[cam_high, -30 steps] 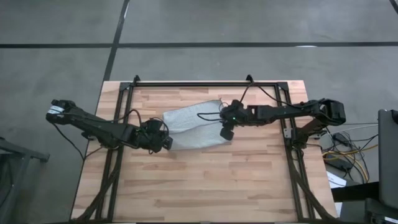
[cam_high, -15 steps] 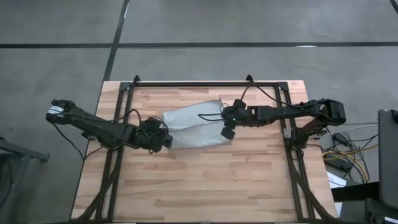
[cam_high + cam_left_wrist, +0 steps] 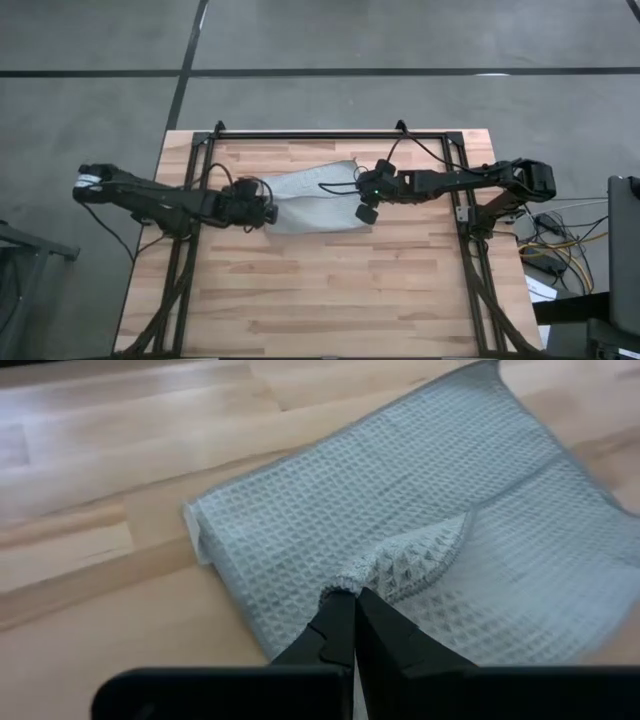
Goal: Roll towel
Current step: Fold the gray towel
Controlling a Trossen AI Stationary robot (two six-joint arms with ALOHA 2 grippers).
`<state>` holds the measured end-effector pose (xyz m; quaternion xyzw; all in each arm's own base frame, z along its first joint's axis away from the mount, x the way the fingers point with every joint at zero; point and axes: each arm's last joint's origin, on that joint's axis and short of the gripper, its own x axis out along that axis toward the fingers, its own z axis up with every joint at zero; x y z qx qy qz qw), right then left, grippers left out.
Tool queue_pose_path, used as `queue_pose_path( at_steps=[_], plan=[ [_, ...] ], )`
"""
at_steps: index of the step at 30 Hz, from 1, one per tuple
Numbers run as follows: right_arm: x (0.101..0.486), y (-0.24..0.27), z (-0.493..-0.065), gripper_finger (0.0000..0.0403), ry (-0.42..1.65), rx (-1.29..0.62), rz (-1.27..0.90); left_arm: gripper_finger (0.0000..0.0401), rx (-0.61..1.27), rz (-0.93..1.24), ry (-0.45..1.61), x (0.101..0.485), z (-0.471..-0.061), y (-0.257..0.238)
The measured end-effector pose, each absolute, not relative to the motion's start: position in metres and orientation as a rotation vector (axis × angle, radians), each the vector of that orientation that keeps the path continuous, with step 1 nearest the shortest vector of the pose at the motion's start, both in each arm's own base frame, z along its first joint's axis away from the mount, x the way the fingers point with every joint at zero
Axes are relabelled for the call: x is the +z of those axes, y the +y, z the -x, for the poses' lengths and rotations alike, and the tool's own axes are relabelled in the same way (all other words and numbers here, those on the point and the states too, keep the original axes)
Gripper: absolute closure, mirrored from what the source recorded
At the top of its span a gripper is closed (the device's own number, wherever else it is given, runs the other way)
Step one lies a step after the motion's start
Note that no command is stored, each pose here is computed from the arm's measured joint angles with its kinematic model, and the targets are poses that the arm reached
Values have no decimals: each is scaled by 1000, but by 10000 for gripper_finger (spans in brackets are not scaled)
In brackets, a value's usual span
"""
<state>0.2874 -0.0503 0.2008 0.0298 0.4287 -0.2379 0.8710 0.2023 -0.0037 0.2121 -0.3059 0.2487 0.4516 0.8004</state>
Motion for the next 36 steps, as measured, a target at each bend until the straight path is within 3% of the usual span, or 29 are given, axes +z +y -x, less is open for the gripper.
queue_pose_path(
  at_steps=[15,23,36],
  plan=[
    [203,-51,-290,337,856,-495,-67,399,1005,589,617,212,-202,33],
    [206,-51,-294,333,810,-495,-73,400,935,587,590,217,-207,56],
    [207,-51,-295,340,789,-494,-75,399,934,692,616,174,-189,72]
  ],
)
